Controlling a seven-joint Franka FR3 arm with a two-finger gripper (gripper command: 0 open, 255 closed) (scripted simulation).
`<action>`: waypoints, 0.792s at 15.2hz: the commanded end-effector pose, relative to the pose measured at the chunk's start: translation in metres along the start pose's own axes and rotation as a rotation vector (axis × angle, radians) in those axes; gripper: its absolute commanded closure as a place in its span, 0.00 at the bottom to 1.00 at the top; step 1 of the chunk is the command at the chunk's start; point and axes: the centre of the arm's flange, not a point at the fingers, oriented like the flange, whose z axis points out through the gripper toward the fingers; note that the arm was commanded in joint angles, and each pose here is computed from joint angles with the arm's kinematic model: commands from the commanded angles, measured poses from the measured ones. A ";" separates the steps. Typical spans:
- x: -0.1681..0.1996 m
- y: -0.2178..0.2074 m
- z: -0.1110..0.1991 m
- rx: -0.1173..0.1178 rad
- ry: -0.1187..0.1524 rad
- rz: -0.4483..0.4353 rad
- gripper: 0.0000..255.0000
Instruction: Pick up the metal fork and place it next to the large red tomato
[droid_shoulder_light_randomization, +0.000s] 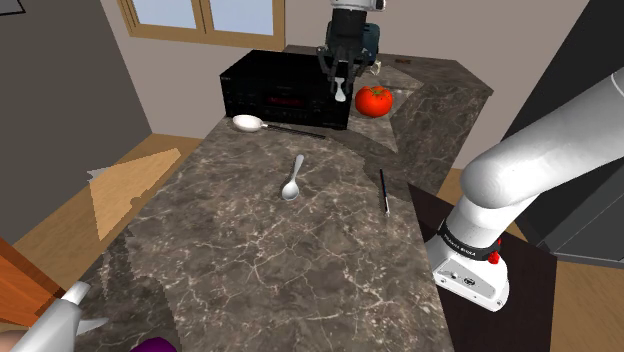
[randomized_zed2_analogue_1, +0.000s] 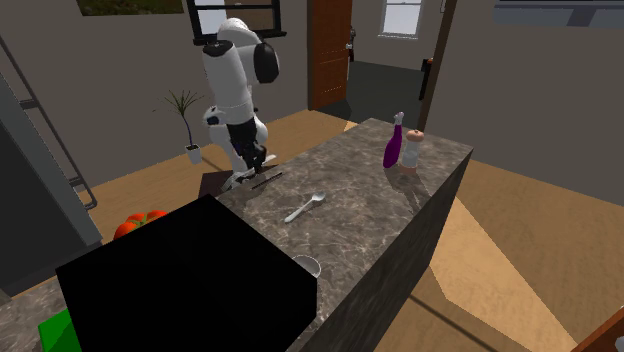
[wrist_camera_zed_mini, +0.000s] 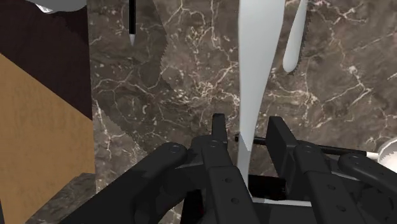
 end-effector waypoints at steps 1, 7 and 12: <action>0.016 0.023 0.000 0.000 -0.001 -0.002 1.00; 0.063 0.078 -0.002 0.000 -0.001 -0.002 1.00; 0.067 0.078 0.024 0.000 -0.001 -0.002 1.00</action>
